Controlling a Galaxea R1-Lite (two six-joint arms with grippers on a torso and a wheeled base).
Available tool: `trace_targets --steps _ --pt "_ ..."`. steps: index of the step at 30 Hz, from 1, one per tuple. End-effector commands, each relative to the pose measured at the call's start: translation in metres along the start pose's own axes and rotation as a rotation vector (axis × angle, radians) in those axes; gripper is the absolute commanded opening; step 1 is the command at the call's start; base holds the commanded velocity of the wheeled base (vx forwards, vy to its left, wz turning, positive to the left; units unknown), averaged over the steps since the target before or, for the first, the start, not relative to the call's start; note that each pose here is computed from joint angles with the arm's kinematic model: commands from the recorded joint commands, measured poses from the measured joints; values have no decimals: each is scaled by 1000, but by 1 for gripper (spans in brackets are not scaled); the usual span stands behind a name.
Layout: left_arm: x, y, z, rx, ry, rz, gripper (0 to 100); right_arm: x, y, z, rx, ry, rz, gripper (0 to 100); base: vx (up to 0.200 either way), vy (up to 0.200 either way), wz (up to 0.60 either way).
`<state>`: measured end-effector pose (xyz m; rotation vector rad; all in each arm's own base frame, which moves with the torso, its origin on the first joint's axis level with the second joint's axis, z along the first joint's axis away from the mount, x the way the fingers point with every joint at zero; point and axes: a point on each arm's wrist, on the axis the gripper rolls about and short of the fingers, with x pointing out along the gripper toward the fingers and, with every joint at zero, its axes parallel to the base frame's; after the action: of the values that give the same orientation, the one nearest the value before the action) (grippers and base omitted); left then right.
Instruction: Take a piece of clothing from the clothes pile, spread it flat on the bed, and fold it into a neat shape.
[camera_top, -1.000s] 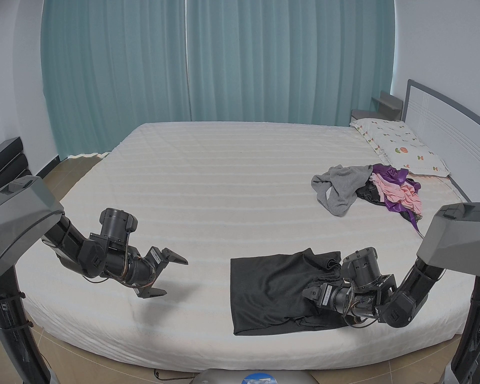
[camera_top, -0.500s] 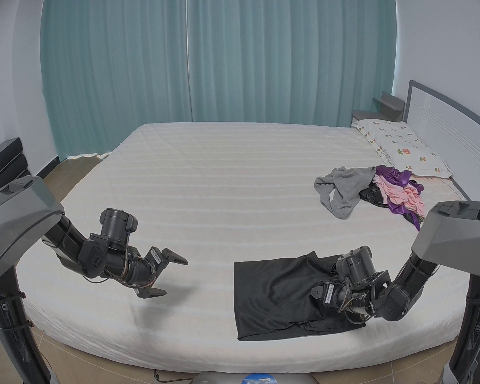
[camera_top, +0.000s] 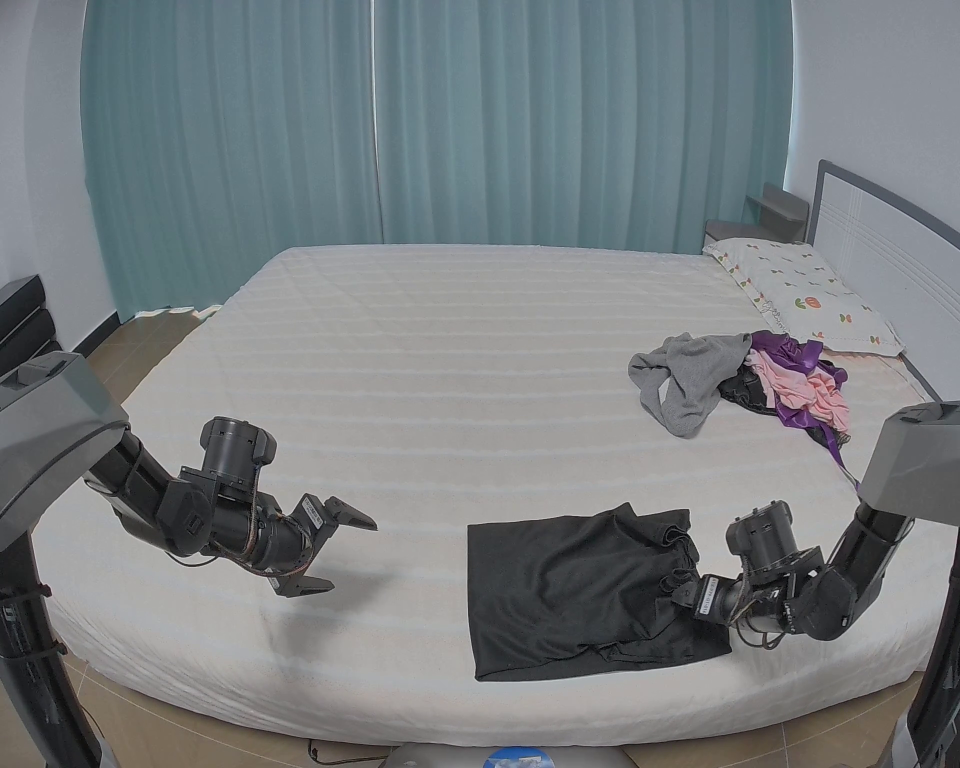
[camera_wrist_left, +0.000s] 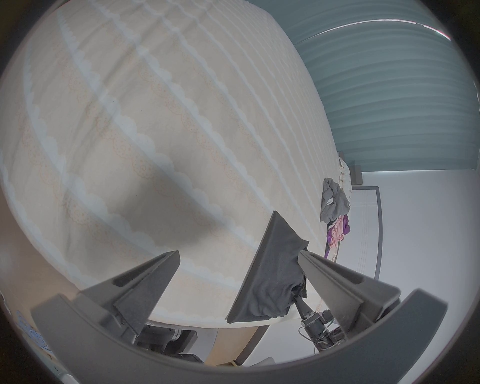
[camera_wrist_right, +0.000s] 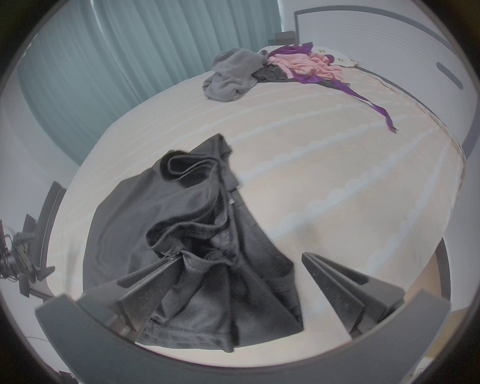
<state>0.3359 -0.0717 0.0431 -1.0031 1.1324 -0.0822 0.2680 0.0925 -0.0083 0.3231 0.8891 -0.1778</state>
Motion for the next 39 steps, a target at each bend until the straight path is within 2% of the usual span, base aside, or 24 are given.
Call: trace_targets --steps 1,6,8,15,23,24,29,39 --pt "1 0 0 -1 1 2 100 -18 -19 8 58 -32 15 100 0 0 0" --pt "1 0 0 -1 1 2 100 -27 -28 17 108 -50 108 100 0 0 0" --pt "1 1 0 -1 2 3 100 -27 -27 18 118 -33 162 100 0 0 0" --pt "1 0 0 -1 1 2 100 -18 -15 20 150 28 270 100 0 0 0" --pt "1 0 0 -1 1 2 100 6 -4 26 139 36 281 100 0 0 0" --pt "1 0 0 -1 1 2 100 7 -4 26 139 39 279 0 0 0 0" --pt "1 0 0 -1 0 2 100 18 -6 23 139 54 259 0 0 0 0" --pt "1 1 0 -1 -1 4 100 -3 -26 21 155 50 227 0 0 0 0"
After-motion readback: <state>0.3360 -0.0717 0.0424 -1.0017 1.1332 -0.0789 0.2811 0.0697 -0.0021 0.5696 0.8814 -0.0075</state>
